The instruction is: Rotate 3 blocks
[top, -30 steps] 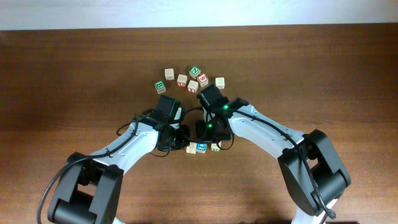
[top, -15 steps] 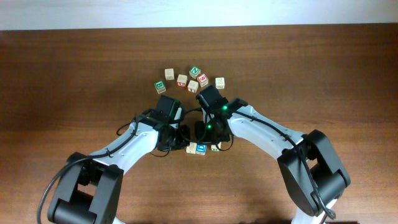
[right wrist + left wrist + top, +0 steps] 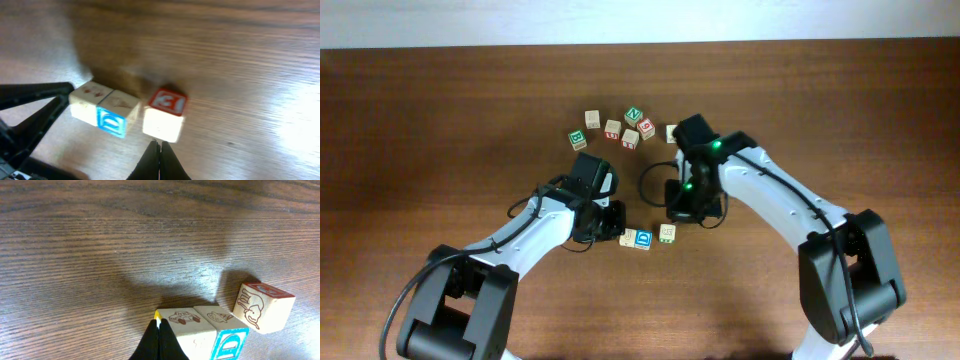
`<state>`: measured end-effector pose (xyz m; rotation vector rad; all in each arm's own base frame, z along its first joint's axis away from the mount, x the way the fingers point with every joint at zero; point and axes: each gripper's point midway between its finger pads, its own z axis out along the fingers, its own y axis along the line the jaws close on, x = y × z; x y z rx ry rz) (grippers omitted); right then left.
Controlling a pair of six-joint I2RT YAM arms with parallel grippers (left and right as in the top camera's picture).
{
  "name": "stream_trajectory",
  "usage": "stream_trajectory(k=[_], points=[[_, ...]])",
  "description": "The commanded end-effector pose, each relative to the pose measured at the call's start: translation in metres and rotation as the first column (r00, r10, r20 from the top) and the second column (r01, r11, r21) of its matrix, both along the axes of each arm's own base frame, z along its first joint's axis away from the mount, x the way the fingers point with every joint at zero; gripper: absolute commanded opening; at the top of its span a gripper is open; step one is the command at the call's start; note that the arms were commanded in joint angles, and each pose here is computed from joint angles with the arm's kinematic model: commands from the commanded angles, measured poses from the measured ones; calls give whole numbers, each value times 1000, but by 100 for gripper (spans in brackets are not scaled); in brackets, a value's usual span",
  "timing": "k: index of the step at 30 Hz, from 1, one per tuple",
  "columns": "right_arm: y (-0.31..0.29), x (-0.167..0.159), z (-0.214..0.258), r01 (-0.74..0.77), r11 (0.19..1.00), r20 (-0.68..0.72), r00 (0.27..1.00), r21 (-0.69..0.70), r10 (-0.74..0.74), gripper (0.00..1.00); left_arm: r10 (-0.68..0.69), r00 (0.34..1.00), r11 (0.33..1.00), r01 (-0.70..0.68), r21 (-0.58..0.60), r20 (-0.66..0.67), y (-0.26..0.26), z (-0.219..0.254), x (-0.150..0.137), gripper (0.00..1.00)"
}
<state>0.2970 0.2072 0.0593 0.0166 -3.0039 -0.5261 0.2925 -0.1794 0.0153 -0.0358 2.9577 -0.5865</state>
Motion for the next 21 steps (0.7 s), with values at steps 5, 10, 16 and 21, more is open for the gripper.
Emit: stream_trajectory(k=[5, 10, 16, 21], points=[[-19, -9, -24, 49, 997, -1, 999, -56, -50, 4, -15, 1000, 1000, 15, -7, 6, -3, 1, 2, 0], [-23, -8, -28, 99, 992, -2, 995, -84, -99, 4, -15, 1000, 1000, 16, -6, 6, -3, 1, 2, 0], [-29, -18, -38, 130, 985, -31, 990, -111, -134, 4, -15, 1000, 1000, 16, -6, 5, -3, 1, 2, 0], [-28, -16, -39, 131, 986, -21, 991, -104, -134, 4, -16, 1000, 1000, 16, -7, 5, -3, 1, 2, 0]])
